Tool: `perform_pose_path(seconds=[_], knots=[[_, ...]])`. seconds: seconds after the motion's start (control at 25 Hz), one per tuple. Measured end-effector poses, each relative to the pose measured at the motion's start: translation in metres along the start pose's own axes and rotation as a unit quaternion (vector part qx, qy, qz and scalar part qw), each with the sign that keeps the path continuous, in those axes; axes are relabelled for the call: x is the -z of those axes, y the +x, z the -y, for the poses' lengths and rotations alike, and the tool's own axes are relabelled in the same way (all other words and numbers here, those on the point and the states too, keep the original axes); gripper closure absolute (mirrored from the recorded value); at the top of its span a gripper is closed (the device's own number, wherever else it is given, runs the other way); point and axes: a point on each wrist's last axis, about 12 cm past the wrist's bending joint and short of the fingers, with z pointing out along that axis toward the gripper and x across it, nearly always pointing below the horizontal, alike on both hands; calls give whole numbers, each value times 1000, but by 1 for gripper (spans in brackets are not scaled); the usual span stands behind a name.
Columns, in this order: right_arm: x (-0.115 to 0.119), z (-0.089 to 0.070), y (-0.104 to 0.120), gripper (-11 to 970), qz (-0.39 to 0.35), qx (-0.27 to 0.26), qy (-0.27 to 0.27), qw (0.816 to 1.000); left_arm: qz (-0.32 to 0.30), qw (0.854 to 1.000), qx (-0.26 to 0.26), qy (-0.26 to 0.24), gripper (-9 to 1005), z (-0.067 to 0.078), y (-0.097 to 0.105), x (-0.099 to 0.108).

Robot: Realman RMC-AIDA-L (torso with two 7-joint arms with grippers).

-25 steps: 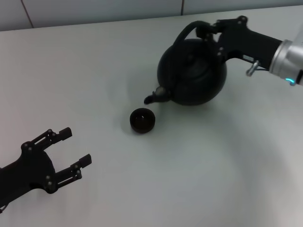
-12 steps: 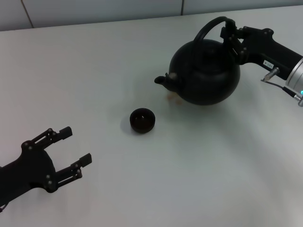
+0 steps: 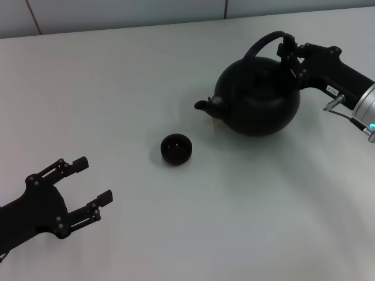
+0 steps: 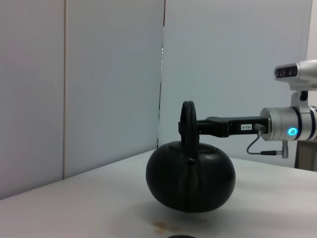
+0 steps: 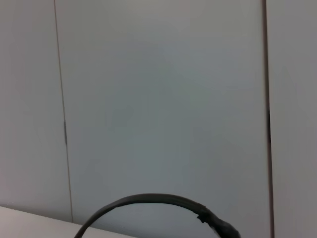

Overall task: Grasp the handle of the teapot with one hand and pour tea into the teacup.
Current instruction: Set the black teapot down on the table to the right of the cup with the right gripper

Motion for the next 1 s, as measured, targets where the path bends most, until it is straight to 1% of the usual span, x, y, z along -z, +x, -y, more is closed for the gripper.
perform_pose_path(seconds=[0.24, 0.88, 1.0], knots=[[0, -3, 6, 872, -6, 6, 7, 1000, 0, 1000, 0, 0, 196, 0, 0, 0], [1, -3, 10, 868, -14, 1, 16, 1000, 0, 1000, -1, -1, 196, 2, 2, 1], [4, -3, 13, 781, -17, -5, 21, 1000, 0, 1000, -1, -1, 196, 2, 2, 1]])
